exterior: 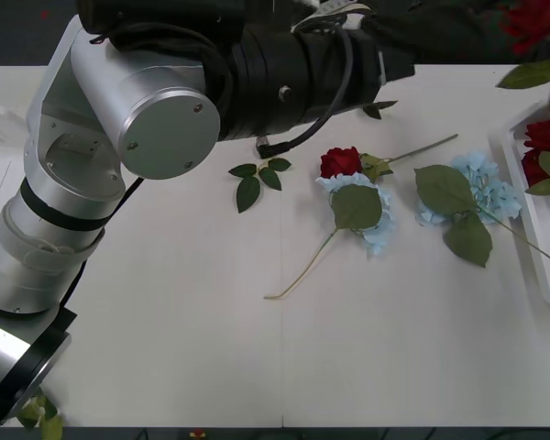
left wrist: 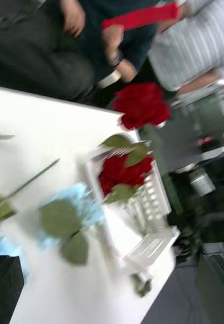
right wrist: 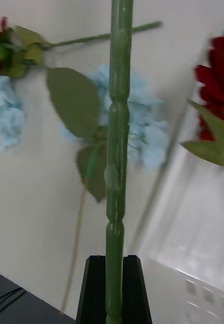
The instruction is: Place the red flowers into the right box and the blue flowers into the left box. If a person shows an open palm, hand one flower to the person first, then continue sorting.
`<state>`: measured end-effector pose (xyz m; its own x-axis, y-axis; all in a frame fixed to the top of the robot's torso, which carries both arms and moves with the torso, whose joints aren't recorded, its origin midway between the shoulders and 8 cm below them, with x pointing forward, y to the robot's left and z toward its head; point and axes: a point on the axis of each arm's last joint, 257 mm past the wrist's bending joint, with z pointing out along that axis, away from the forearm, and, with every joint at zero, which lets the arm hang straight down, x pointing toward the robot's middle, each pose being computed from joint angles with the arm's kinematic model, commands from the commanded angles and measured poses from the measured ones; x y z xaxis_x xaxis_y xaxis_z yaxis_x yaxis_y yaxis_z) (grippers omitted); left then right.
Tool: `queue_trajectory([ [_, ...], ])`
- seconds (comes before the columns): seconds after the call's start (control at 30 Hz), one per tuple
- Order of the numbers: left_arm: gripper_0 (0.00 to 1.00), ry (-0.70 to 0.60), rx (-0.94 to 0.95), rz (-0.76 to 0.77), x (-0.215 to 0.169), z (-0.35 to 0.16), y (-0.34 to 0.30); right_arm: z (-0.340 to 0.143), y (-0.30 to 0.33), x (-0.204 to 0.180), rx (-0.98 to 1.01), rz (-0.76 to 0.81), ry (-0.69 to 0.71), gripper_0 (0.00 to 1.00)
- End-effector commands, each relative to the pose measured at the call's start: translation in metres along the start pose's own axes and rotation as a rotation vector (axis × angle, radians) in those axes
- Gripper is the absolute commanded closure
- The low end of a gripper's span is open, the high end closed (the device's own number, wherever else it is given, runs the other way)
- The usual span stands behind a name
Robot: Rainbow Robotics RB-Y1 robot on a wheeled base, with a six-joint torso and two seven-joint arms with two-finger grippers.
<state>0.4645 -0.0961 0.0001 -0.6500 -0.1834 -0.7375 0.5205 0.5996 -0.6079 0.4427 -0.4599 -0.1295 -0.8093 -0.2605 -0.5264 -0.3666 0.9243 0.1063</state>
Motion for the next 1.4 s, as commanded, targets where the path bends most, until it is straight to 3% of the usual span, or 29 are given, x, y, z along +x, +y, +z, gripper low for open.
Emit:
queue_trajectory([
  [0.03,0.0,0.081,-0.109,0.158,0.018,-0.013,0.038,-0.05,-0.067,0.002,0.186,0.049,0.003,1.0],
  [0.3,0.0,0.184,-0.261,0.29,0.035,-0.035,0.103,-0.069,-0.144,0.063,0.384,0.107,0.115,1.0],
  [0.63,0.0,0.131,-0.293,0.385,0.011,-0.086,0.153,-0.034,-0.179,0.115,0.456,0.153,0.182,1.0],
  [0.9,0.0,0.152,-0.176,0.433,0.017,-0.15,0.173,-0.009,-0.201,0.143,0.542,0.14,0.229,1.0],
  [1.27,0.0,0.13,0.193,0.58,0.044,-0.215,0.187,0.002,-0.213,0.153,0.599,0.12,0.242,1.0],
  [1.3,0.0,0.138,0.209,0.607,0.049,-0.221,0.19,0.001,-0.215,0.153,0.607,0.113,0.244,0.99],
  [1.4,0.0,0.154,0.231,0.683,0.052,-0.235,0.195,0.0,-0.216,0.151,0.609,0.115,0.239,0.82],
])
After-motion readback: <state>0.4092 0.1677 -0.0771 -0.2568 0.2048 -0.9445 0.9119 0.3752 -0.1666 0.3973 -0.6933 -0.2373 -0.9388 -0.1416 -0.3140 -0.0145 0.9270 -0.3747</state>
